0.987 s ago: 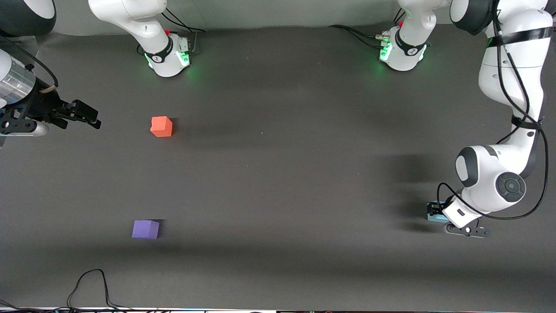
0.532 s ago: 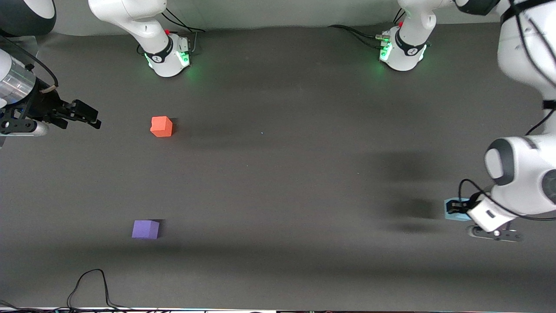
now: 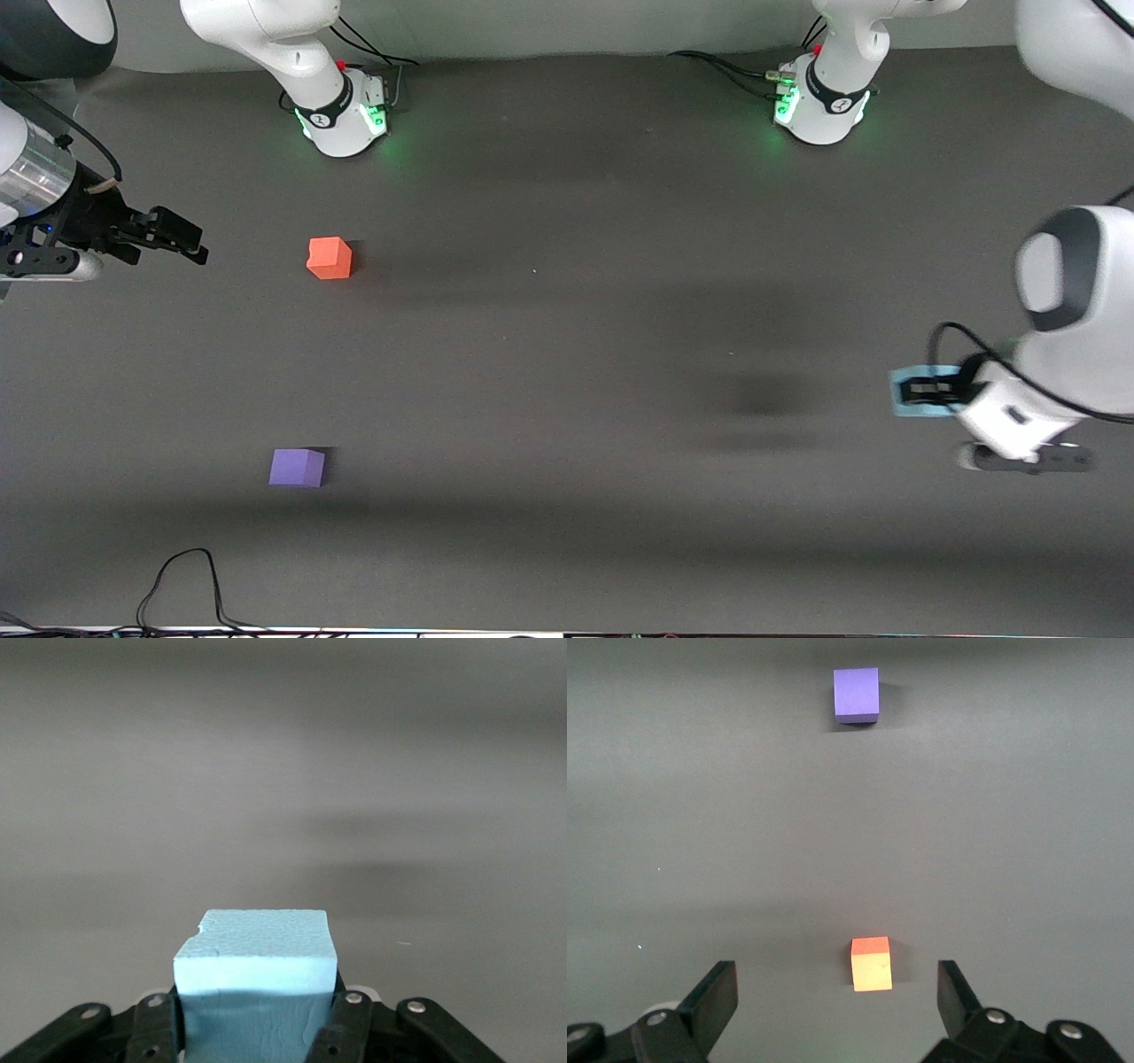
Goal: Place blue block between orange and purple blocks
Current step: 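Carry the blue block to mid-table while the right gripper approaches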
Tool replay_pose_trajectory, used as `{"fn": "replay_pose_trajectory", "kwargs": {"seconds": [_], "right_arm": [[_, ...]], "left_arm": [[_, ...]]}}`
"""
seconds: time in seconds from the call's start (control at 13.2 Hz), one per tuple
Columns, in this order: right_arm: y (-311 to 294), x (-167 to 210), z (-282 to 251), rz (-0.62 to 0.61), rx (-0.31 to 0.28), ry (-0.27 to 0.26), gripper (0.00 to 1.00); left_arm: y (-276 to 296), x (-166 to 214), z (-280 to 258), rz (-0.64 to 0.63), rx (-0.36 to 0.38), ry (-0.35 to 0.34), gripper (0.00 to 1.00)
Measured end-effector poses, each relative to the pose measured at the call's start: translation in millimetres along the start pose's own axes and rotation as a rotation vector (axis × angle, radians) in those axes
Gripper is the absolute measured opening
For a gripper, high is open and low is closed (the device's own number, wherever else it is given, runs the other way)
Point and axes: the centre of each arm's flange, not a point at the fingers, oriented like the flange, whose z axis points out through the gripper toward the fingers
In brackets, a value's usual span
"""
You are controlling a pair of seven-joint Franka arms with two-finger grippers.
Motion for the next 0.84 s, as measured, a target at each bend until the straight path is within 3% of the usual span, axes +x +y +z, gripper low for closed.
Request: {"fn": "replay_pose_trajectory", "kwargs": {"seconds": [0.23, 0.38, 0.61, 0.84], "right_arm": [[-3.7, 4.9, -4.2, -0.006, -0.003, 0.006, 1.0], [-4.6, 10.4, 13.1, -0.005, -0.011, -0.04, 1.0], [-5.0, 16.0, 19.6, -0.004, -0.015, -0.052, 1.0], [-6.7, 15.9, 14.9, -0.007, -0.014, -0.048, 1.0]], "left_arm": [[161.9, -43.9, -2.3, -0.066, 0.007, 0.019, 0.53], [263.5, -82.8, 17.7, -0.091, -0.001, 0.048, 0.53], [393.7, -148.9, 88.0, -0.08, 0.012, 0.104, 0.53], [467.8, -194.9, 188.7, -0.04, 0.028, 0.141, 0.53]]}}
